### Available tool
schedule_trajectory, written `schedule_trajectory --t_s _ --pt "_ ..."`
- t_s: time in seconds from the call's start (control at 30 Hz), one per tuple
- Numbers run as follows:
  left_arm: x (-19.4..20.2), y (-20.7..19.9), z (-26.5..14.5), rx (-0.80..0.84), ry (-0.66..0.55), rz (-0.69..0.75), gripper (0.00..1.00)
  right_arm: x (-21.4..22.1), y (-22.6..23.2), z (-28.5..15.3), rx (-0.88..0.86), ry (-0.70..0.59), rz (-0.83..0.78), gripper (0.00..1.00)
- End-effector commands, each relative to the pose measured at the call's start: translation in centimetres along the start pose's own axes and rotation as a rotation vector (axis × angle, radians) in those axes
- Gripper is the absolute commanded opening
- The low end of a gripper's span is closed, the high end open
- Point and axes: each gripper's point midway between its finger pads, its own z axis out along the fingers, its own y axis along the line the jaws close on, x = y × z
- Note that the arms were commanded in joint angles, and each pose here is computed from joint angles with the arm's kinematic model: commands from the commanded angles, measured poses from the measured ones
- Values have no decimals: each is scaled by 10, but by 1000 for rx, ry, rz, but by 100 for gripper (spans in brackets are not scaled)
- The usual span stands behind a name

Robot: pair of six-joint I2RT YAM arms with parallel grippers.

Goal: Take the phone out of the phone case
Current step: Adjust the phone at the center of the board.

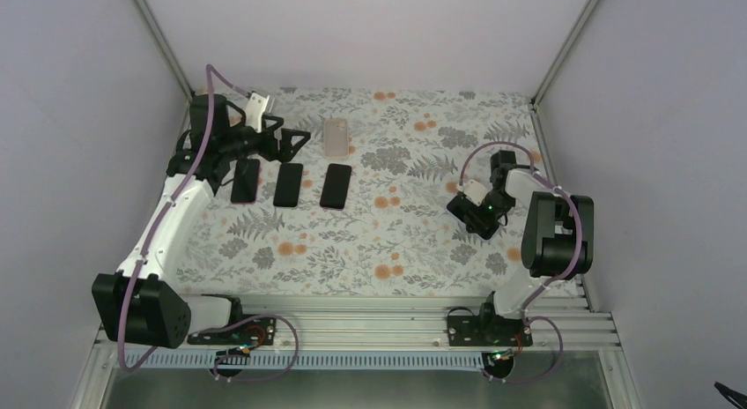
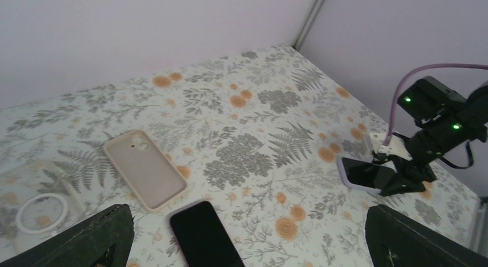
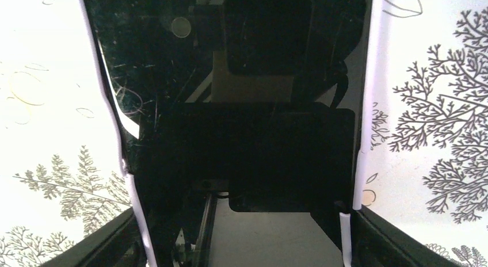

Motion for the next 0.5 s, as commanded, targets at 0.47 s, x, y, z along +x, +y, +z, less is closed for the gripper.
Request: schedule_trajectory --t_s 0.47 --pt "11 9 -10 -47 -43 -68 100 -73 1 -63 42 -237 23 47"
